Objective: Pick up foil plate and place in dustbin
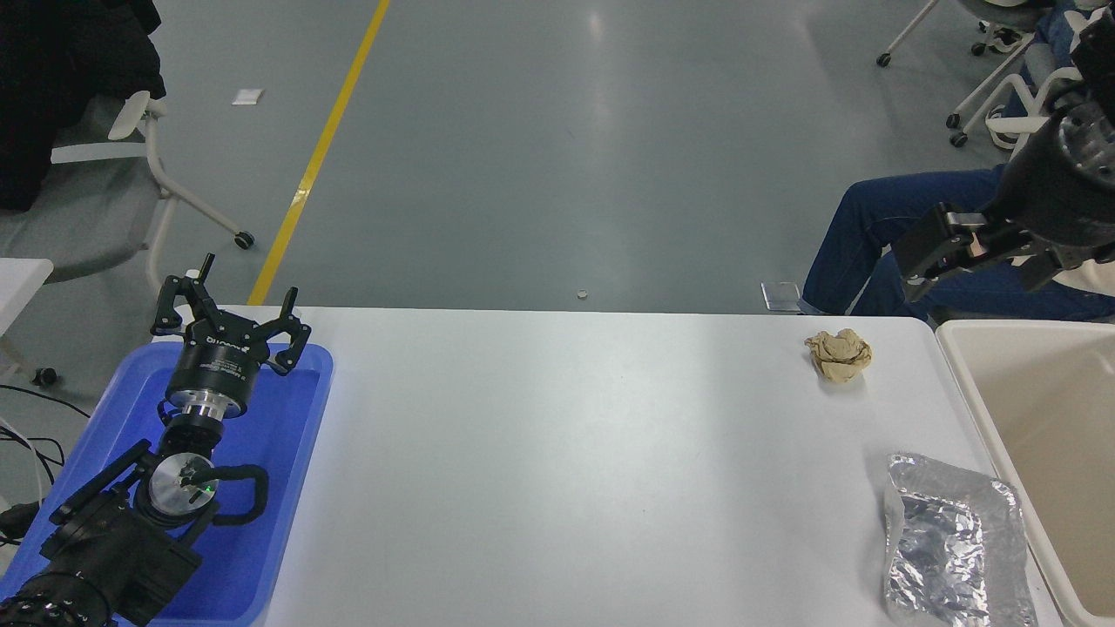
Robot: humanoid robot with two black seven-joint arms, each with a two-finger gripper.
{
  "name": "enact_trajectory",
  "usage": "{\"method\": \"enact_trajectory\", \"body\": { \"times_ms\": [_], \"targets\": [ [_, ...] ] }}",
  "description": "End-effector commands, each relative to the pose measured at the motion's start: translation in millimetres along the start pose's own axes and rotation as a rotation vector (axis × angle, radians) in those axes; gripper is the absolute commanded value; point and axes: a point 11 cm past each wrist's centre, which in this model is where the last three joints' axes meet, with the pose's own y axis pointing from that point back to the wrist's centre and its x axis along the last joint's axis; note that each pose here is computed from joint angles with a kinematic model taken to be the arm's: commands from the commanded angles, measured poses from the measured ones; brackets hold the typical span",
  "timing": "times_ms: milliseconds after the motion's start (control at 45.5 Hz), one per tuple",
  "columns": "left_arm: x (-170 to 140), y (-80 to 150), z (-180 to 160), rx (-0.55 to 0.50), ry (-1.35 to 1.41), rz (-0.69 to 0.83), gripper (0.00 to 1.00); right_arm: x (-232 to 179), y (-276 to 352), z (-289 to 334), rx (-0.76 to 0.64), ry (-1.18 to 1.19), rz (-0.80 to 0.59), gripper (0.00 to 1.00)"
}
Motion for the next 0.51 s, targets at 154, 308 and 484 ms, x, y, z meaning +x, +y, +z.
{"method": "enact_trajectory", "body": {
  "times_ms": [154, 308, 484],
  "targets": [
    [0, 0, 0, 0.000, 0.000, 0.000, 1.00, -3, -5, 4, -0.006, -0.012, -0.016, 1.00],
    [0, 0, 0, 0.001, -0.001, 0.000, 1.00, -13, -23, 15, -0.006, -0.075, -0.071, 1.00],
    [0, 0, 0, 0.001, -0.001, 0.000, 1.00, -31, -46, 38, -0.024, -0.133, -0.142, 1.00]
  ]
}}
